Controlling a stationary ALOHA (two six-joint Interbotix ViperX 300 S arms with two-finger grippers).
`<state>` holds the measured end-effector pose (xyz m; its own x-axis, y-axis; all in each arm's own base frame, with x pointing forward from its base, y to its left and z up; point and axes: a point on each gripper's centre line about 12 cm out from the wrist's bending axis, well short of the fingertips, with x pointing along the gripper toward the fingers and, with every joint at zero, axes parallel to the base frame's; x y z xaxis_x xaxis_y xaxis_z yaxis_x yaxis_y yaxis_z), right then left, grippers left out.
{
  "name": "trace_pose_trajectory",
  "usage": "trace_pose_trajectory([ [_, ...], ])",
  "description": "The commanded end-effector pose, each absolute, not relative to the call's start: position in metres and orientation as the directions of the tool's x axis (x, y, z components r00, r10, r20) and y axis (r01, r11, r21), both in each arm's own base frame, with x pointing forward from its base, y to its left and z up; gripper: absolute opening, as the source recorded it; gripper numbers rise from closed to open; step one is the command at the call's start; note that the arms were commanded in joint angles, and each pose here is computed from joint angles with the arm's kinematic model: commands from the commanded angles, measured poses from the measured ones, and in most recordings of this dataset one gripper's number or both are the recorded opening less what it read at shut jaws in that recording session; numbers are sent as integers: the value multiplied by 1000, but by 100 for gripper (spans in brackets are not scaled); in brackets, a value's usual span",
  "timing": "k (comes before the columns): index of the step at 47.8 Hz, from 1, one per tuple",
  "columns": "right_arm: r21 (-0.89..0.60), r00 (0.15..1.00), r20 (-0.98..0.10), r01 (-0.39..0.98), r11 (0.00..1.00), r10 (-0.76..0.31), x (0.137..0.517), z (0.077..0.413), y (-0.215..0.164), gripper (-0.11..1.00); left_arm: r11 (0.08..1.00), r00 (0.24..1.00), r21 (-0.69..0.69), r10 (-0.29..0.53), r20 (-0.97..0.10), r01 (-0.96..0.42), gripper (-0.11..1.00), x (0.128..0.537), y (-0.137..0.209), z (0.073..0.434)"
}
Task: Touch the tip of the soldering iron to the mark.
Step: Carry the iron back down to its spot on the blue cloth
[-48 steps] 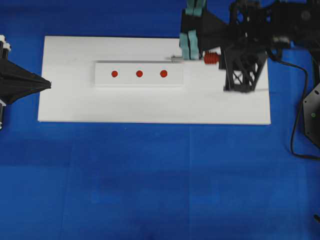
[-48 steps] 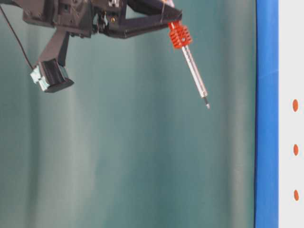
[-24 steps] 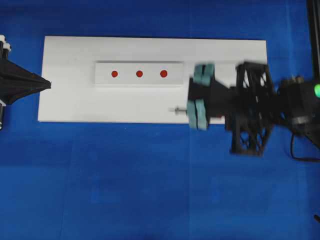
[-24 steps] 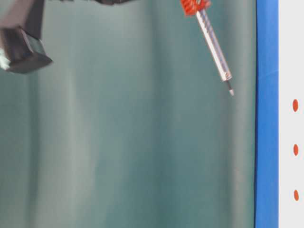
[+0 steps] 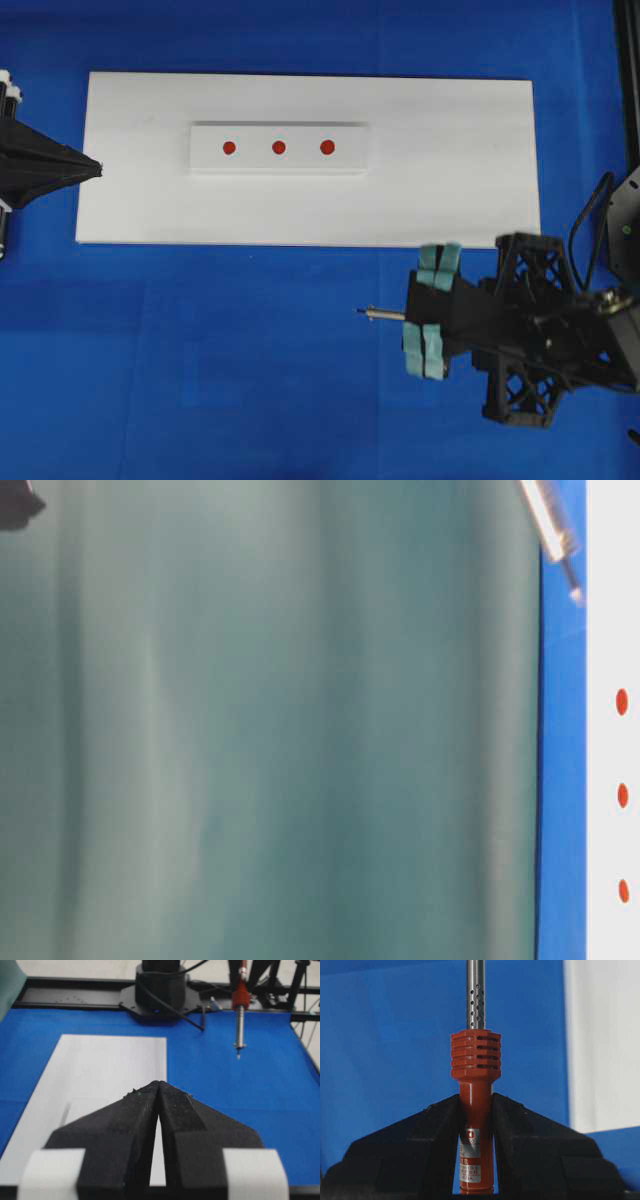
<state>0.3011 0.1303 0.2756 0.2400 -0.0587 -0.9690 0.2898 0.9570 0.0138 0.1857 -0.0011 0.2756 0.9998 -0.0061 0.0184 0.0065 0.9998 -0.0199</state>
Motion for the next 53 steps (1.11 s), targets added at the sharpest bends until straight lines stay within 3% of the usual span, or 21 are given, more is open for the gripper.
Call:
trace_pose_trajectory([
  [1,36,273,-961,291,956,-47,303,285,132,7,1000,999,-18,-5,38,6,0,186,-1,281],
  [18,60,375,-926,264,963,-45,330,281,132,7,1000,999,-17,-4,43,4,0,186,-1,282],
  [53,36,447,-893,180,983,-49,435,275,127,7,1000,999,-21,-5,48,6,0,186,-1,282],
])
